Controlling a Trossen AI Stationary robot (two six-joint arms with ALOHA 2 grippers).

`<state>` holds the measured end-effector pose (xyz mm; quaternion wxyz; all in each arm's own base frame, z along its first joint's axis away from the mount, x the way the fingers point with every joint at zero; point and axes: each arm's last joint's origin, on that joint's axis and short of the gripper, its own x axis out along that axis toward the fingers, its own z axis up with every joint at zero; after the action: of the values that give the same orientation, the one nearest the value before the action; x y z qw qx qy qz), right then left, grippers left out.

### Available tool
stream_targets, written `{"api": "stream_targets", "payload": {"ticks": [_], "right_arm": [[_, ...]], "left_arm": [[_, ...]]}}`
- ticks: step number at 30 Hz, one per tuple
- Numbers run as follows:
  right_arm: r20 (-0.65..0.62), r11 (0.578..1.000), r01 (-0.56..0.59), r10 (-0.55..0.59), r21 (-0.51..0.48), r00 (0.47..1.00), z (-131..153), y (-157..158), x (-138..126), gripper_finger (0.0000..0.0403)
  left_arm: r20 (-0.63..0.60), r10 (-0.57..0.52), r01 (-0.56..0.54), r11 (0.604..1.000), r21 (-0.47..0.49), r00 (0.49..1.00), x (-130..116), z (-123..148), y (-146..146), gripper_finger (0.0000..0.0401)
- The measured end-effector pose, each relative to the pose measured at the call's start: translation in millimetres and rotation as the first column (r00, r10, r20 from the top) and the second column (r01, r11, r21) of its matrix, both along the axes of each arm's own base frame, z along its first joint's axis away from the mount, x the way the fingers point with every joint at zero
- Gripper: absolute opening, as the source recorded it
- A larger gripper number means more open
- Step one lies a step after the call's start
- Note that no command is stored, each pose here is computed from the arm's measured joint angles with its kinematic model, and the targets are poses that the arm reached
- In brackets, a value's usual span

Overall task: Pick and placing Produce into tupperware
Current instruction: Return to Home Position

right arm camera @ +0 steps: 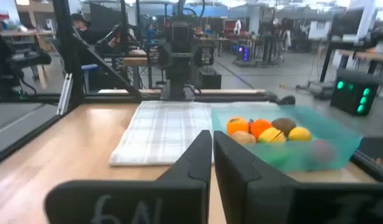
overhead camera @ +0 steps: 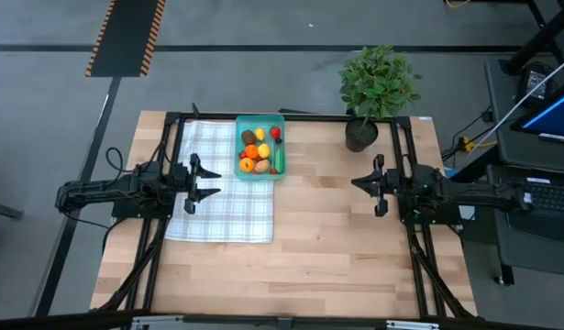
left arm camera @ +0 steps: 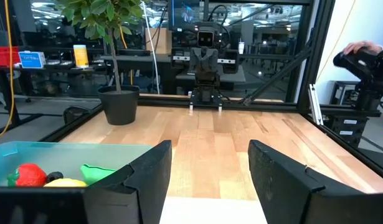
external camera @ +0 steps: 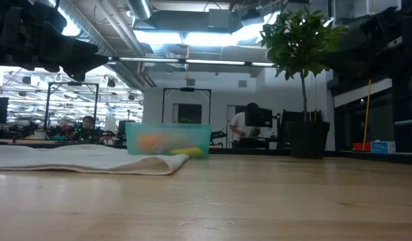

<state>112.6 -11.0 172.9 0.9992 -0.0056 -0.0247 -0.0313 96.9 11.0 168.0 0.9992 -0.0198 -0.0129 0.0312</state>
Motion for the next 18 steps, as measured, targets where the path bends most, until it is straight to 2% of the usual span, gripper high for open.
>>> {"api": "stream_targets", "payload": {"ticks": [7,13,18], "right_arm": [[0.007,0.996,0.024,-0.024,-0.083,1.0,-1,-1,-16,0.0021],[-0.028,0.979,0.031,-0.037,-0.203,0.999,-4,-1,-16,0.0021],[-0.022,0.982,0.031,-0.036,-0.185,0.999,-4,-1,-16,0.0021]], "left_arm": [[0.0,0.0,0.0,1.0,0.0,1.0,0,0,0,0.0204],[0.0,0.0,0.0,1.0,0.0,1.0,0,0,0,0.0204],[0.0,0.0,0.0,1.0,0.0,1.0,0,0,0,0.0204]]}}
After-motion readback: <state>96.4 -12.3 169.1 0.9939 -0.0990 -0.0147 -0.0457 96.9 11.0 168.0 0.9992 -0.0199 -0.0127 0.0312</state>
